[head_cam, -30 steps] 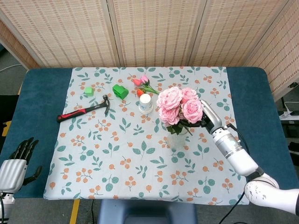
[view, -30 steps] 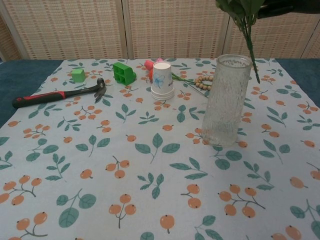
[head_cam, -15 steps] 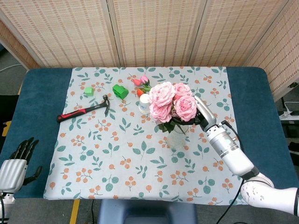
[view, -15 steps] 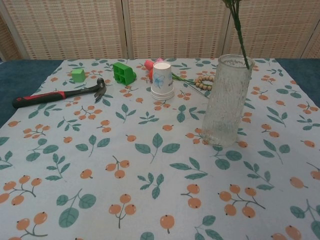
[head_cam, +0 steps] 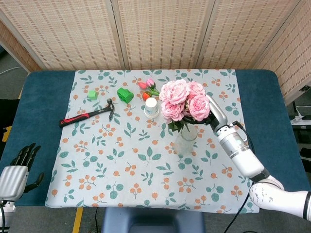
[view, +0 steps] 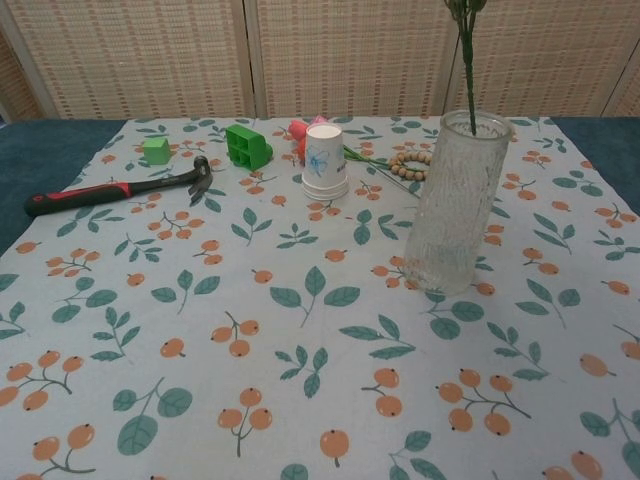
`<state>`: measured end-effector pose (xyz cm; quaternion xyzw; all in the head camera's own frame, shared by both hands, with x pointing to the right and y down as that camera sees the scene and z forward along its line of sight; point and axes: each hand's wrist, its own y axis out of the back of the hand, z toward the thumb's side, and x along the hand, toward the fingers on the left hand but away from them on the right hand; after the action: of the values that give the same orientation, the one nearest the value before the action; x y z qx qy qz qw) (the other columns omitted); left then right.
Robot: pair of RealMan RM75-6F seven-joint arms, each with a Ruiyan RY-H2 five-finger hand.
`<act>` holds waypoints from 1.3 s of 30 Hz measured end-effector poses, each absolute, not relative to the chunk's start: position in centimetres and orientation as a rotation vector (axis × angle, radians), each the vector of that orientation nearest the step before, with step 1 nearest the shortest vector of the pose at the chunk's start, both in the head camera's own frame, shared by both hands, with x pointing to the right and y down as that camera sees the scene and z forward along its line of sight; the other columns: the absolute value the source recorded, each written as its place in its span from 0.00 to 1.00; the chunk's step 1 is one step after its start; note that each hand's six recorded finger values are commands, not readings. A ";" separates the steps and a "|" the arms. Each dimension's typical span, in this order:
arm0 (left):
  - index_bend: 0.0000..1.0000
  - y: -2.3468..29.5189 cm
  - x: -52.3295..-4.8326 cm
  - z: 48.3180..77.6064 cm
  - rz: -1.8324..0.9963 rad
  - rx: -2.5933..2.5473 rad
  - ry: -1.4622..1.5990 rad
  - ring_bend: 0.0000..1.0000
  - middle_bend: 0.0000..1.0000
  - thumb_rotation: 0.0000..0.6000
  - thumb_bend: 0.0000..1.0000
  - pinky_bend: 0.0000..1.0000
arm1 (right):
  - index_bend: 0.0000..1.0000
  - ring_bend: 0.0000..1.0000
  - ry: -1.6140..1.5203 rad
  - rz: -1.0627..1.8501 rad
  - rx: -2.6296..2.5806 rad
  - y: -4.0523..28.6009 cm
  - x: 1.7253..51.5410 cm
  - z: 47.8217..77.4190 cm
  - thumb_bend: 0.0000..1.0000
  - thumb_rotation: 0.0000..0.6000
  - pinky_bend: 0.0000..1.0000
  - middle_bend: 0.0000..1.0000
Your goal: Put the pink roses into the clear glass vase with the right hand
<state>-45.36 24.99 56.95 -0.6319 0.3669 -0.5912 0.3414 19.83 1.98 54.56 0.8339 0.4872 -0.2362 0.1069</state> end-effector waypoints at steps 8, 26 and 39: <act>0.00 24.9 -45.5 56.9 -1.540 -1.640 0.960 0.05 0.01 1.00 0.37 0.28 | 0.64 1.00 1.377 -0.747 2.431 2.2 20.7 57.1 0.46 1.00 1.00 1.00; 0.00 25.0 -45.4 57.0 -1.538 -1.643 0.953 0.05 0.01 1.00 0.37 0.29 | 0.05 1.00 1.262 -0.951 2.587 4.1 23.8 56.2 0.01 1.00 1.00 1.00; 0.00 24.8 -45.9 57.3 -1.552 -1.637 0.968 0.05 0.01 1.00 0.37 0.29 | 0.46 0.94 1.731 -1.435 2.810 9.6 34.4 54.0 0.01 1.00 1.00 1.00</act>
<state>-45.91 24.75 57.27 -0.6279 0.3715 -0.5952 0.3369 34.42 9.56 53.96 0.7606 0.4684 -0.3883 -0.2266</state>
